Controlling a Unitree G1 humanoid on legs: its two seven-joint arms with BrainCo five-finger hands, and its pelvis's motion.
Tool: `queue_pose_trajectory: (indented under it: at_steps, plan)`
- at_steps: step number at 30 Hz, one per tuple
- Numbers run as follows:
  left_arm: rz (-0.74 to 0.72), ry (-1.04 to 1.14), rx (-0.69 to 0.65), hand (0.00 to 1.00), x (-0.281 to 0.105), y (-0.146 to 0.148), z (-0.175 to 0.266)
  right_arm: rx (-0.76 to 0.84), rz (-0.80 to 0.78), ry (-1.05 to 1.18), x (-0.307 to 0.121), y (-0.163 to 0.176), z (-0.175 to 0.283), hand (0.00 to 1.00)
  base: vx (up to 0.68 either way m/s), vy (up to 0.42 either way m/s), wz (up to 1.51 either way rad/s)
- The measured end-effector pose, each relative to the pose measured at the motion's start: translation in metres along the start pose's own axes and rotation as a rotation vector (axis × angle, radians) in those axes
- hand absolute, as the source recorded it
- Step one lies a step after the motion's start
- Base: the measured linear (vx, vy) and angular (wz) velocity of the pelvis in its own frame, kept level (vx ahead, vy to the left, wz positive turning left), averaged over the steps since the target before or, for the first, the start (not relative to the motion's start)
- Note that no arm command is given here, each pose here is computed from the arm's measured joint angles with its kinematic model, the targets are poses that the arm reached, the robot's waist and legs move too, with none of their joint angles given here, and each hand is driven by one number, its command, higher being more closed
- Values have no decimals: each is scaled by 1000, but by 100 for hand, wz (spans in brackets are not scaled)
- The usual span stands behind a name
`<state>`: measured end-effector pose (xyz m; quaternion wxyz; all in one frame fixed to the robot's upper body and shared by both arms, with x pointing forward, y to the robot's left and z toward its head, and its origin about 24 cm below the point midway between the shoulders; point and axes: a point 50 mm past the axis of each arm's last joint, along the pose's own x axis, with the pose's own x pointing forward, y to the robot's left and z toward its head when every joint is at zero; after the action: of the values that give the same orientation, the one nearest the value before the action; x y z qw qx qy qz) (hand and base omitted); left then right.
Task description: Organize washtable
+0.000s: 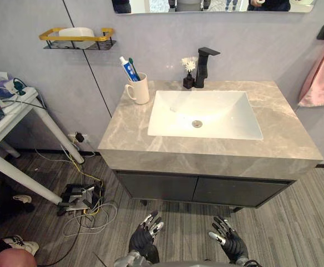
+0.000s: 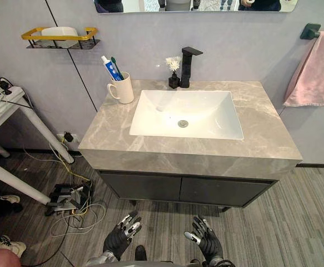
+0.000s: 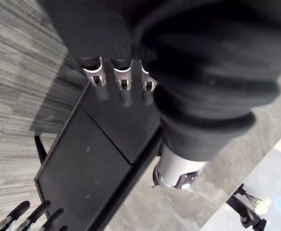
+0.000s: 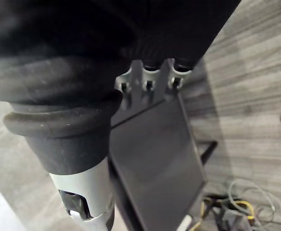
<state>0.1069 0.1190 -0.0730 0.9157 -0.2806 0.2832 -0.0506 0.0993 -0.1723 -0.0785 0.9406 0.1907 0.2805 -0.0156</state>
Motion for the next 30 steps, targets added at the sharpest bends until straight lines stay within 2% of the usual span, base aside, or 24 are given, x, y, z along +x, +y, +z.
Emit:
queue_pose_trajectory:
  at_steps: [9, 13, 16, 20, 24, 30]
  plan:
    - [24, -83, 137, 0, 19, 5, 34, -39, -58, -76, 7, 3, 17, 0, 19, 41, -83]
    - [55, -160, 203, 0, 26, 11, 56, -52, -5, -180, 16, 17, 40, 0, 45, 34, -131]
    - [110, -213, 136, 0, 31, 12, 62, -102, 59, -249, 35, 31, 61, 0, -52, -13, -186]
    - [125, -229, 119, 0, 37, 9, 65, -131, 128, -233, 45, 46, 60, 0, 31, -48, -134]
    - [130, -217, 64, 0, 41, 0, 56, -99, 65, -168, 30, 31, 41, 0, -55, -38, -32]
    - [162, -160, 41, 0, 38, 3, 40, -54, -10, -125, 16, 14, 26, 0, -71, 8, 1]
